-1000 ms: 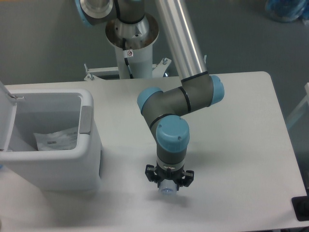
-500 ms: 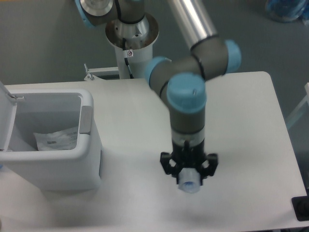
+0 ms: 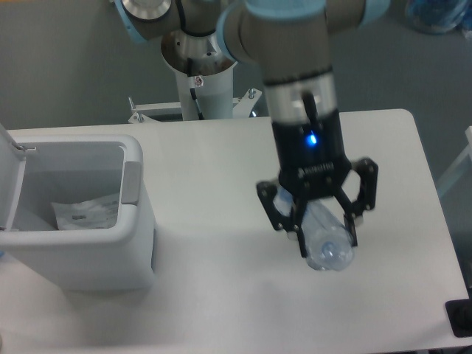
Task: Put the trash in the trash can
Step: 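Lift the bottle and carry it over the white bin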
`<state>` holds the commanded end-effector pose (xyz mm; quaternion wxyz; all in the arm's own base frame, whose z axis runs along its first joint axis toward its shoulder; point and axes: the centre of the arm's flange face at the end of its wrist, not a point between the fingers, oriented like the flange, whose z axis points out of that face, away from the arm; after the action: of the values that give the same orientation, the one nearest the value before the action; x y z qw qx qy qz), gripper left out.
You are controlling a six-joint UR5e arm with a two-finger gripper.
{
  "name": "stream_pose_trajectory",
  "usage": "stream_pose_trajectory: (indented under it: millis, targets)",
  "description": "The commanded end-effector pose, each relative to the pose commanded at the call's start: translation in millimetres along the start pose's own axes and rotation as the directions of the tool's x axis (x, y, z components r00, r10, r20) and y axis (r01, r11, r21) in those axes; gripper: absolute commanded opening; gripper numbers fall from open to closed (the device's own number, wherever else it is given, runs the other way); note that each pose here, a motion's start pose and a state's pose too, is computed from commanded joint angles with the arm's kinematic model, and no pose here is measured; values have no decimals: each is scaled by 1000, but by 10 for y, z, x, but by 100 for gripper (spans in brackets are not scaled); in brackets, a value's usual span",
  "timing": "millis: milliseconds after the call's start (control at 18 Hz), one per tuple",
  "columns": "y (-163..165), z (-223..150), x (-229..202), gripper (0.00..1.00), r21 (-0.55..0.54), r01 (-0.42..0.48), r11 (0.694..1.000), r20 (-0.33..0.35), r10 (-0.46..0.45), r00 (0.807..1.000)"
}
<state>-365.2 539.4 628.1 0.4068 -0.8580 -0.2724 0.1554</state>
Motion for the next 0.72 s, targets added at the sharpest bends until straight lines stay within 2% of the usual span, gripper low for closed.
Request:
stream_pose_trajectory:
  millis: [167, 389, 722]
  targets:
    - [-58, -262, 301, 63, 32, 4, 999, -31, -3, 1000]
    - [-74, -401, 670, 64, 45, 16, 999, -77, -12, 997]
    - [56, -517, 1464, 64, 38, -51, 998, -177, 57, 983]
